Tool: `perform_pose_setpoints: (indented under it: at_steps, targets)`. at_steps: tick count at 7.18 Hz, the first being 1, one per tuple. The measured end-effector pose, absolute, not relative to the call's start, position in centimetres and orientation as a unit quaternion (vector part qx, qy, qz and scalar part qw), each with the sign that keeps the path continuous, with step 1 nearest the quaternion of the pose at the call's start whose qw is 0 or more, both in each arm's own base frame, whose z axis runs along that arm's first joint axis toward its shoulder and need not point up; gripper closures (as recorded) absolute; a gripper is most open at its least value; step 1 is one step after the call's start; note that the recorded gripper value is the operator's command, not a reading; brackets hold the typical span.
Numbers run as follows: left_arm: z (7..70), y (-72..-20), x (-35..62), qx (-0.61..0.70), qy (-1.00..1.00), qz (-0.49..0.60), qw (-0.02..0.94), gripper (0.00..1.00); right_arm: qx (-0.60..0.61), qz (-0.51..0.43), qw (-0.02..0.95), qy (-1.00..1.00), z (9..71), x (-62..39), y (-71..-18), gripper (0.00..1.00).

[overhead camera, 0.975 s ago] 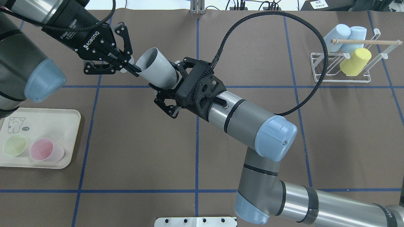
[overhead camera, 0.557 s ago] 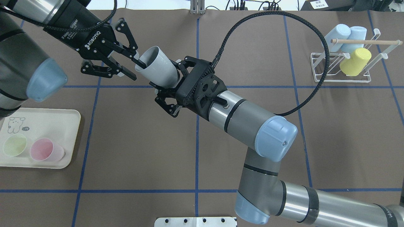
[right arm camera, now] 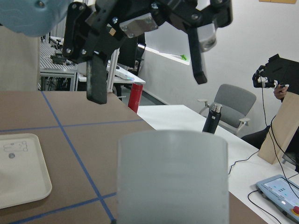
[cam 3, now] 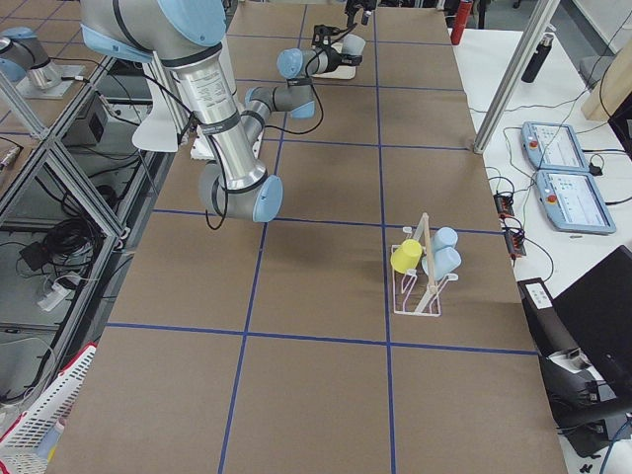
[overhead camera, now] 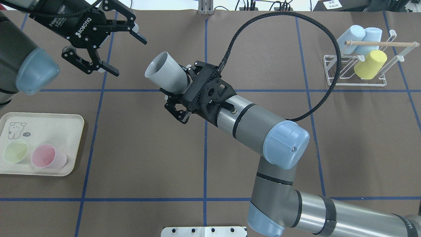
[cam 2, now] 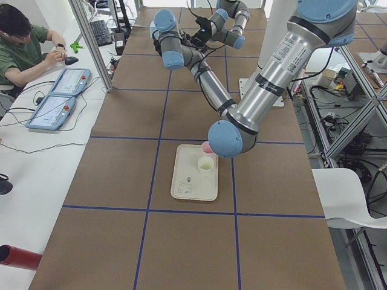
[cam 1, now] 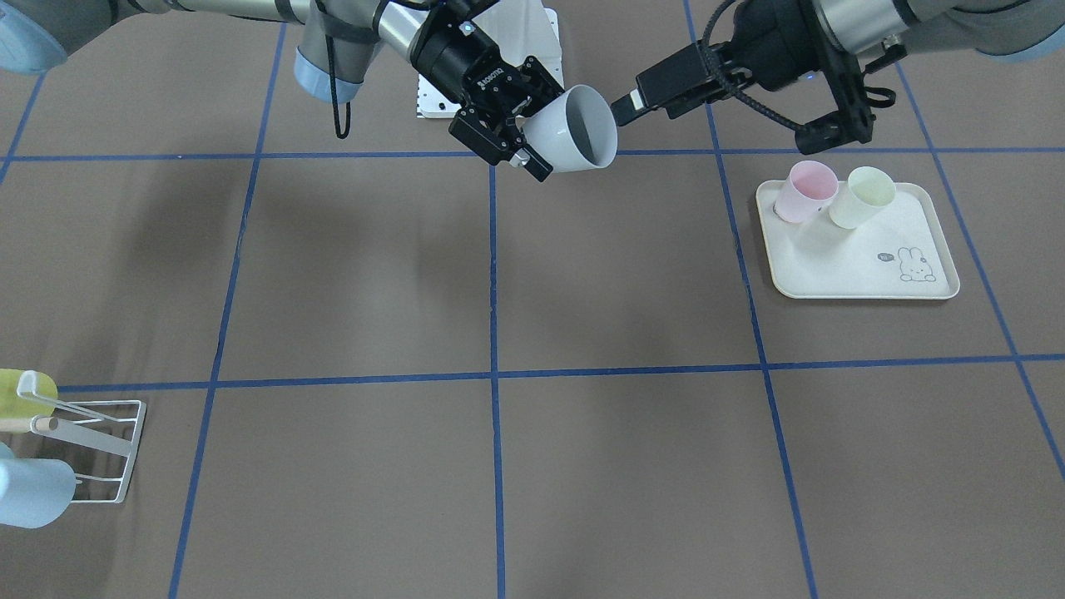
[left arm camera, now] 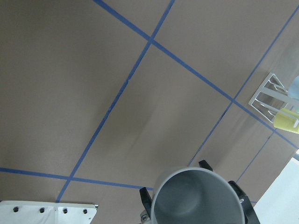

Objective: Transfer IKEA cup to right arm and place on rack

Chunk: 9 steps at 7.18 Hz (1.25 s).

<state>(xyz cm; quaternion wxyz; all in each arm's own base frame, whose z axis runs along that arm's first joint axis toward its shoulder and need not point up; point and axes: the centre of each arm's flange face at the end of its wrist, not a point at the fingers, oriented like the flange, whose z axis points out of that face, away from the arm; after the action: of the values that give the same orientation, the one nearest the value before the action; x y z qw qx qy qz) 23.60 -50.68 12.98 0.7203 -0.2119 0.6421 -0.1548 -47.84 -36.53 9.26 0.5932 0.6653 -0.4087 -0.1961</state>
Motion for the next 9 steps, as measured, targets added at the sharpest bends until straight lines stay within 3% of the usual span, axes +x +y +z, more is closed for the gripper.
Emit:
perform_pose_setpoints:
  at_steps: [4, 7, 9]
  targets:
    - [21.3, -53.5, 17.7, -0.088, 0.641, -0.132, 0.751, 0.00, 0.593, -0.252, 0.702, -0.303, 8.2, -43.7, -38.9, 0.65]
    - [32.9, -53.4, 15.2, 0.033, 0.585, -0.090, 0.805, 0.00, 0.558, -0.295, 0.738, -0.237, 11.7, -39.1, -44.8, 0.74]
    - [39.1, -52.4, 12.4, 0.072, 0.552, -0.054, 0.829, 0.00, 0.520, -0.362, 0.752, -0.180, 15.7, -32.9, -49.7, 0.74]
